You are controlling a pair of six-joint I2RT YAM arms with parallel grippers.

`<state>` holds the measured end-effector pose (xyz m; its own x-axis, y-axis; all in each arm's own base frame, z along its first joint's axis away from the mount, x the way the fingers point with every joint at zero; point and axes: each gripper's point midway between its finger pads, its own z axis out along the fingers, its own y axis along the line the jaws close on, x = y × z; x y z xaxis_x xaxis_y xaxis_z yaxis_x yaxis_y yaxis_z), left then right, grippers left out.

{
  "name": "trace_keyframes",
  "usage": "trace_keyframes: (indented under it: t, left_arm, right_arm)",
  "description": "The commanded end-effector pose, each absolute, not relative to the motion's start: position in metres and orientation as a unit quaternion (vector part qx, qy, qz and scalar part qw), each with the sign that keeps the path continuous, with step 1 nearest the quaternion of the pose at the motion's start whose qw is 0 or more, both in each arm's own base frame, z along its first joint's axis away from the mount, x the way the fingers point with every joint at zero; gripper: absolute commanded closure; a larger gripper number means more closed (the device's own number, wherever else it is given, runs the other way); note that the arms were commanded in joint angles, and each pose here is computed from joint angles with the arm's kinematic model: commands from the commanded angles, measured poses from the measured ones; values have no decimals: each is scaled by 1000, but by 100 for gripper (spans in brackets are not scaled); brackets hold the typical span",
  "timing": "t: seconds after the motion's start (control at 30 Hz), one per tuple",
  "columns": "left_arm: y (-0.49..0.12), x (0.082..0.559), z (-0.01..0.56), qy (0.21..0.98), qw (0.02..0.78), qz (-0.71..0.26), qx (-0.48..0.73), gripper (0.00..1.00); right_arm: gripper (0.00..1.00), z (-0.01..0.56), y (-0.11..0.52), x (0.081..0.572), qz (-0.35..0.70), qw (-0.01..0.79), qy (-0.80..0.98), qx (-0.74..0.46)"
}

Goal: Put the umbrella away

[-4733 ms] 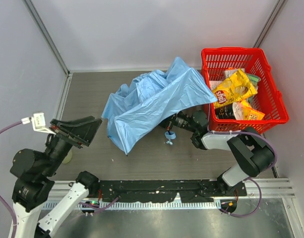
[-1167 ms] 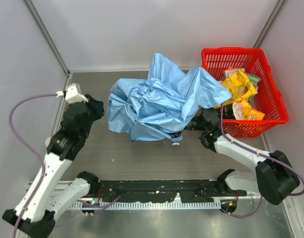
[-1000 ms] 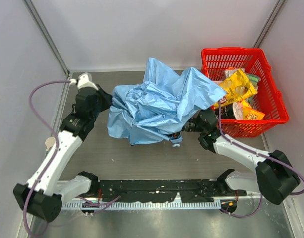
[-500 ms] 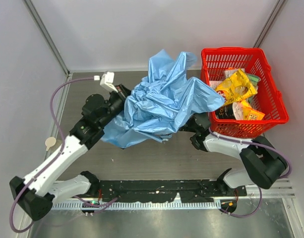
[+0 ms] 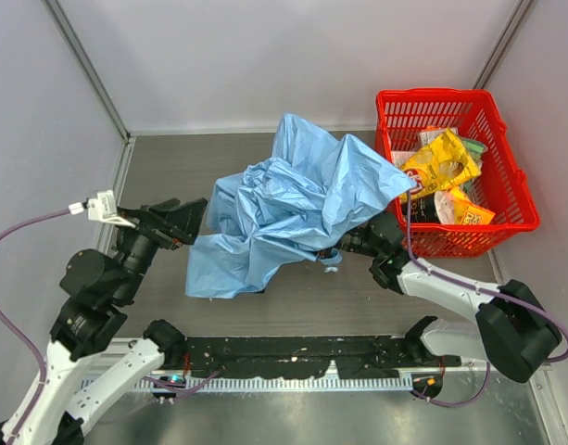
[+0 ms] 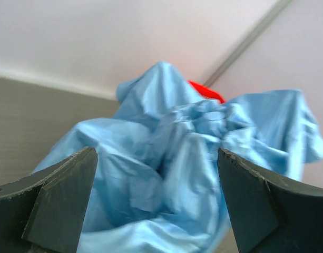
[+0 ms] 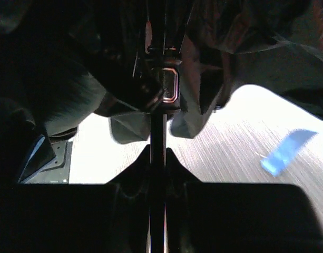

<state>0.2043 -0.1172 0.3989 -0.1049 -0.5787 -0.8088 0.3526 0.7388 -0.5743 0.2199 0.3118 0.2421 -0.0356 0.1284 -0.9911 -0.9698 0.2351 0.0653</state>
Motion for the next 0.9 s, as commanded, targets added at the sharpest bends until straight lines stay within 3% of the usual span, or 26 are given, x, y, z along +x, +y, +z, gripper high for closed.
trace_keyframes:
  t: [0.0,0.07,0.23,0.57,0.87]
  left_arm:
    - [-150,177,431,614,661,-431,18,0]
    - [-171,170,433,607,640,-467,60,0]
    - [-186,192,426,617,623,-480,32,0]
    - [-230,210,437,558,606,-564,57,0]
    - [-249,252,423,605,597,-527,9,0]
  right_arm:
    - [99,284,310,230,457,630,494,-388]
    - [99,291,312,230,466,633,485,-383]
    - [99,300,319,230,485,626,477,-381]
    - [99,299,328,232,490,620,476,-387]
    - [99,295,346,220,479,616,475,-407]
